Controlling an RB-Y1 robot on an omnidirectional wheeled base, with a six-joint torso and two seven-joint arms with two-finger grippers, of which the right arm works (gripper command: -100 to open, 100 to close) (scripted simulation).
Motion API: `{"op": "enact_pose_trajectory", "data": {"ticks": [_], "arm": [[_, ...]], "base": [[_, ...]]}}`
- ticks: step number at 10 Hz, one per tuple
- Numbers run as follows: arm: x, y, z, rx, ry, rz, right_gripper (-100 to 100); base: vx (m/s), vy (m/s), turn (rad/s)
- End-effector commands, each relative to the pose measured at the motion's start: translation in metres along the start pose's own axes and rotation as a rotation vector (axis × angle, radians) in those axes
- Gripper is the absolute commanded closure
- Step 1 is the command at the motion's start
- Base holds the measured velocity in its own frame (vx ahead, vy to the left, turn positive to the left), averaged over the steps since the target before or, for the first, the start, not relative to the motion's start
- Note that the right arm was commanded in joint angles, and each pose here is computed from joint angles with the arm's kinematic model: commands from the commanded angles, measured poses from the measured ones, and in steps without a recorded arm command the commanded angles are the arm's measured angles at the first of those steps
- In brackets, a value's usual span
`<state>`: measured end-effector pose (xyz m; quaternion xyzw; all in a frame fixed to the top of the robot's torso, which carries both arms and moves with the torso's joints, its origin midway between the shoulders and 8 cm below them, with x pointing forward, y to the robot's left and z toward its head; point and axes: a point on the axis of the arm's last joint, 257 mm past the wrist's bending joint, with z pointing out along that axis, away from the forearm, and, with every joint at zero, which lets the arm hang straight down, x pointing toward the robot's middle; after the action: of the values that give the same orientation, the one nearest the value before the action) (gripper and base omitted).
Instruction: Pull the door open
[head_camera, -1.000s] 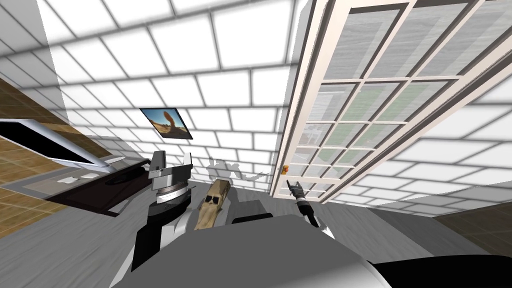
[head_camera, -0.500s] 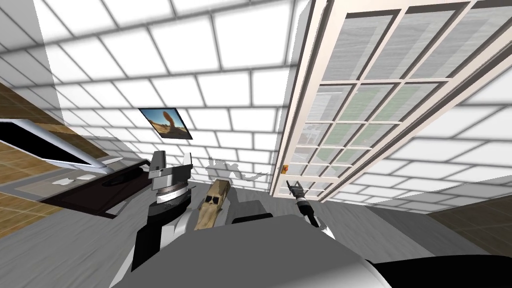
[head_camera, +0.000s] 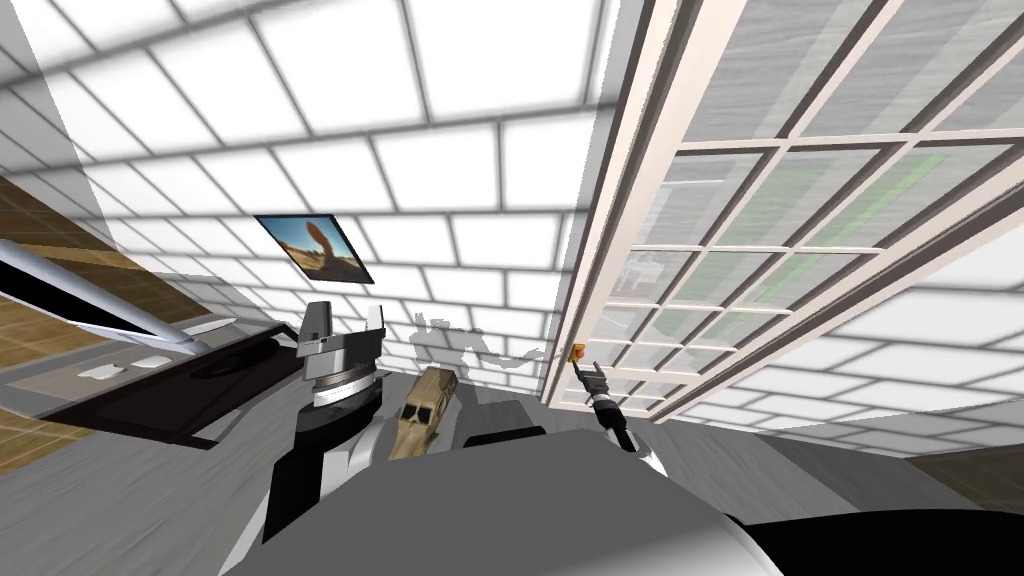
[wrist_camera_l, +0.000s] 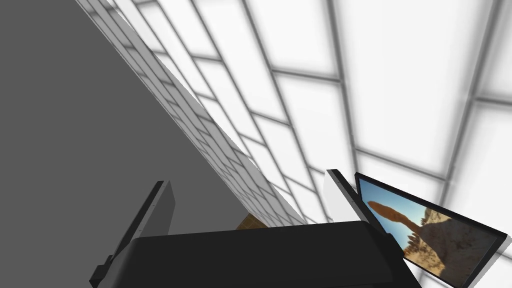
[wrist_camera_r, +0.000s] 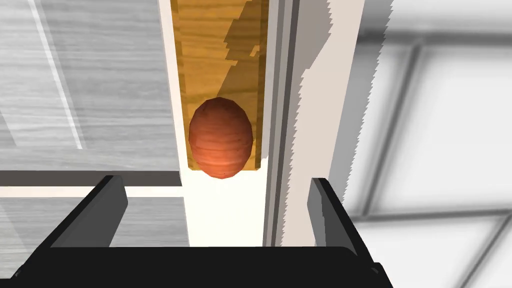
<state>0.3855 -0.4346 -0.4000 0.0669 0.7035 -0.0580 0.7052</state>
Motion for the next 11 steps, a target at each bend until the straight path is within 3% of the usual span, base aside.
{"op": "enact_pose_trajectory", "data": {"ticks": [1, 3, 4, 9, 11], "arm": [[0.0000, 0.0000, 0.0012, 0.006, 0.000, -0.001, -100], [-0.0002, 0.0000, 0.0016, 0.006, -0.001, 0.000, -100], [-0.0002, 0.0000, 0.0016, 0.006, -0.001, 0.000, 100], [-0.0002, 0.0000, 0.0016, 0.006, -0.001, 0.000, 100], [0.0024, 0.0013, 0.0011, 0.008, 0.006, 0.054, 100]], "base": [[0.221, -0.071, 0.031], [0.136, -0.027, 0.022], [-0.007, -0.001, -0.006], [-0.016, 0.002, 0.001], [-0.019, -0.009, 0.024]]}}
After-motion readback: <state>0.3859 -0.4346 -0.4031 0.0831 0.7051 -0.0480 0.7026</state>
